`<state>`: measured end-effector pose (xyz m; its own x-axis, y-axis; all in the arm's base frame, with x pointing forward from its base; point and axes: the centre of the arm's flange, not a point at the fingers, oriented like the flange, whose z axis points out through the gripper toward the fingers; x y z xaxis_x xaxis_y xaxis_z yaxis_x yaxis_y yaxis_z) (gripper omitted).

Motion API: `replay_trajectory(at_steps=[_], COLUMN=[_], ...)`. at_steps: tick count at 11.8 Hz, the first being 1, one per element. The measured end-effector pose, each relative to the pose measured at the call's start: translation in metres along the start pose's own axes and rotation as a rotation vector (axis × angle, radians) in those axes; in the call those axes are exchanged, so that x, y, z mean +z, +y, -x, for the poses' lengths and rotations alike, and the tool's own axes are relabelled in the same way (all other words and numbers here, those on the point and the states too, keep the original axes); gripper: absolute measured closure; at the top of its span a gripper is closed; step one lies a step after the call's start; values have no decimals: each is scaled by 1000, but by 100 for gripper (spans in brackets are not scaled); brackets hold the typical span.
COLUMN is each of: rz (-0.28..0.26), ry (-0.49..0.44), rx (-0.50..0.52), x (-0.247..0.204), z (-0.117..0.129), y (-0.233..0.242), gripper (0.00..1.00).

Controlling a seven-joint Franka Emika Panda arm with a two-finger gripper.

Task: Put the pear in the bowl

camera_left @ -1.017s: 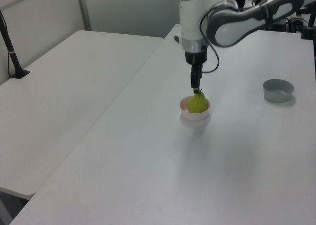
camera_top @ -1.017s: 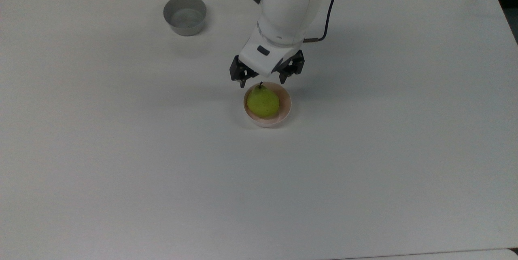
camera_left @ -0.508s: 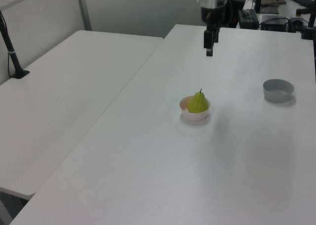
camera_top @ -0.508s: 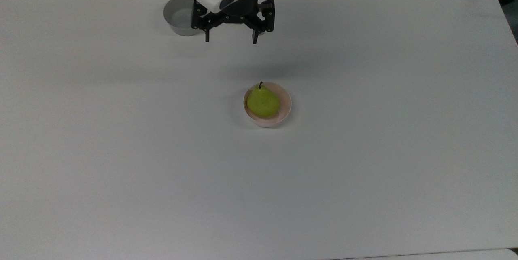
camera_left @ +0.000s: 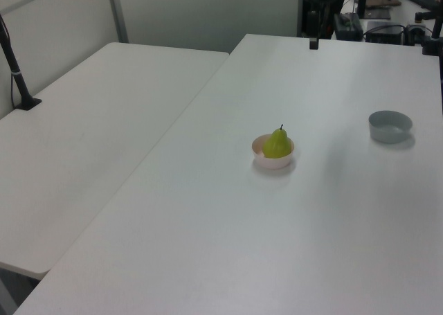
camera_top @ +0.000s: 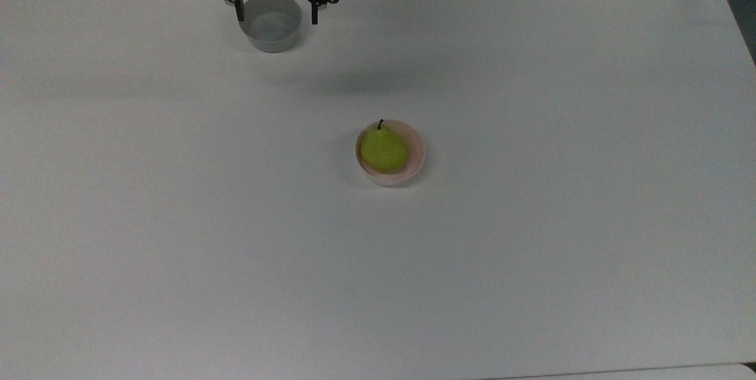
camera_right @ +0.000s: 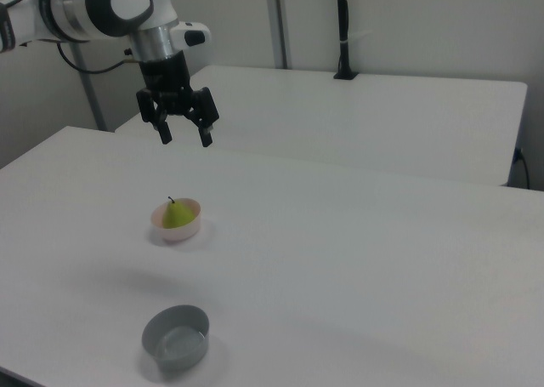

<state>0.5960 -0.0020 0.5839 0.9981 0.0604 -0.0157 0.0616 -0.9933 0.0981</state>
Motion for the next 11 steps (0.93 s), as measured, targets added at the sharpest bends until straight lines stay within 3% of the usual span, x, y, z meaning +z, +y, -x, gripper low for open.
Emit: replay_trajectory(at_steps=[11], rz=[-29], ry=[8], rx=[23], x=[-8], z=[6], y=[5], gripper=[0])
